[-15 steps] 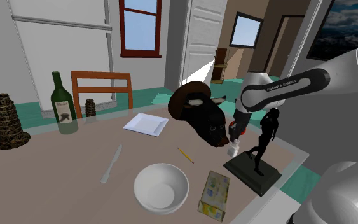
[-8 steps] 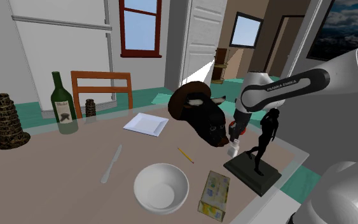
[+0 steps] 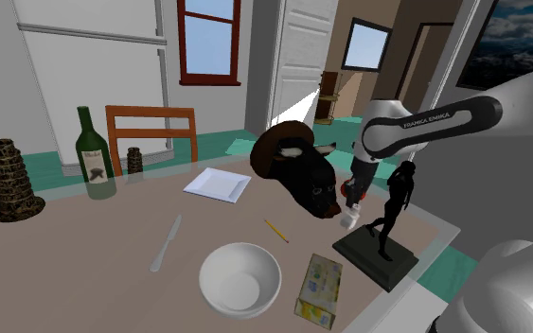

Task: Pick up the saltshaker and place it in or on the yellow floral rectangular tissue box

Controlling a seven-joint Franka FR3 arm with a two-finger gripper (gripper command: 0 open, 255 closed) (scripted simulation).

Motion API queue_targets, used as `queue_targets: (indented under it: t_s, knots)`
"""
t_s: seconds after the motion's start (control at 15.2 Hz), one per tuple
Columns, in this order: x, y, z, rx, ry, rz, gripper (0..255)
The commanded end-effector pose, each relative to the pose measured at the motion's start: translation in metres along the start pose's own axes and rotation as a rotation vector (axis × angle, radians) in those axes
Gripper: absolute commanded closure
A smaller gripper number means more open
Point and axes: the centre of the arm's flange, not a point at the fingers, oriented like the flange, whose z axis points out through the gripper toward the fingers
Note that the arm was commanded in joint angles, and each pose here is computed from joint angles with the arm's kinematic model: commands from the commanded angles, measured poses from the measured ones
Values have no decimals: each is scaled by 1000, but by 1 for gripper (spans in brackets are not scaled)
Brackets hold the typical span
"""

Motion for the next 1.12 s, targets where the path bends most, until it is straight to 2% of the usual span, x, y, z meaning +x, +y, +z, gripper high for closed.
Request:
queue_targets:
  t_s: [0.0,1.06]
  knots:
    - [0,0,-11,0,-1,0,255]
    - [-1,-1,-95,0,-1,0,255]
